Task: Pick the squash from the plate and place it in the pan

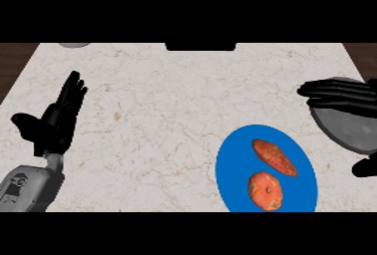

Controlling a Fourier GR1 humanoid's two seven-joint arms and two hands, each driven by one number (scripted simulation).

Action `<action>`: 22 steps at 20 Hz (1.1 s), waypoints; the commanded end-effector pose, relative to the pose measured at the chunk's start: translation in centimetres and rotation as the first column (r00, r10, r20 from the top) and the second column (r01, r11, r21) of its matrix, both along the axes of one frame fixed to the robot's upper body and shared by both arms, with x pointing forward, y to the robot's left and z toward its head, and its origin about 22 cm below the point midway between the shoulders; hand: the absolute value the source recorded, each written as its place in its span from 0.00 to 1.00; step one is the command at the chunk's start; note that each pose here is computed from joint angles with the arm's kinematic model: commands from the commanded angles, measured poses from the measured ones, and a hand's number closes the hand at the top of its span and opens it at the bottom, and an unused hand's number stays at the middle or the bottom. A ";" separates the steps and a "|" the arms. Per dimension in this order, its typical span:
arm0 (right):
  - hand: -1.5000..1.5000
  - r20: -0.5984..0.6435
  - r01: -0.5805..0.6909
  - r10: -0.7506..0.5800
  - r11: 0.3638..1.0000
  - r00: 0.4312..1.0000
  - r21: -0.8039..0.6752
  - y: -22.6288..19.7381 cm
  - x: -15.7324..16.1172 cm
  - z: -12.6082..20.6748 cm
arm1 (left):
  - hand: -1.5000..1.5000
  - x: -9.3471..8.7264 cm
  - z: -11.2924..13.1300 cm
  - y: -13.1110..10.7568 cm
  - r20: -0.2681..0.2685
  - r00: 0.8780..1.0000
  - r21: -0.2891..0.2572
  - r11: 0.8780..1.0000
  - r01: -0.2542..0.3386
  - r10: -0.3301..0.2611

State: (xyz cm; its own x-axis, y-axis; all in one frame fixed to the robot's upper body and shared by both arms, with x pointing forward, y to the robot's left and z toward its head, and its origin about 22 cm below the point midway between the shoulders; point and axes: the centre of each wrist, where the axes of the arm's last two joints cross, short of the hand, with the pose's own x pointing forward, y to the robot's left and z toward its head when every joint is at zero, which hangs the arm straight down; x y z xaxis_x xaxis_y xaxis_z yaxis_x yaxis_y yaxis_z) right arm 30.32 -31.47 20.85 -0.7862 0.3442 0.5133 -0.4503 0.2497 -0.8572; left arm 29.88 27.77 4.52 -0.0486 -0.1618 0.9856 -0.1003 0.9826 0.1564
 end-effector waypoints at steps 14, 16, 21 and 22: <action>0.00 -0.147 -0.122 0.101 0.981 0.984 -0.147 2.0 -4.4 -2.9 | 0.50 -0.3 -1.3 0.4 -0.003 1.000 0.001 1.000 0.004 -0.004; 0.00 -0.152 -0.094 0.071 0.984 0.986 -0.150 3.2 -4.5 -4.0 | 0.50 -0.3 -0.5 0.0 -0.006 1.000 0.002 1.000 0.000 0.000; 0.00 -0.136 -0.034 0.002 0.973 0.991 -0.228 4.0 -2.5 -5.6 | 0.50 -0.3 -0.5 -0.8 -0.005 1.000 0.011 1.000 0.027 -0.027; 0.00 -0.118 -0.023 -0.004 0.973 0.993 -0.231 3.5 -2.5 -5.2 | 0.50 -0.2 0.1 -1.3 -0.003 1.000 0.014 1.000 0.000 0.000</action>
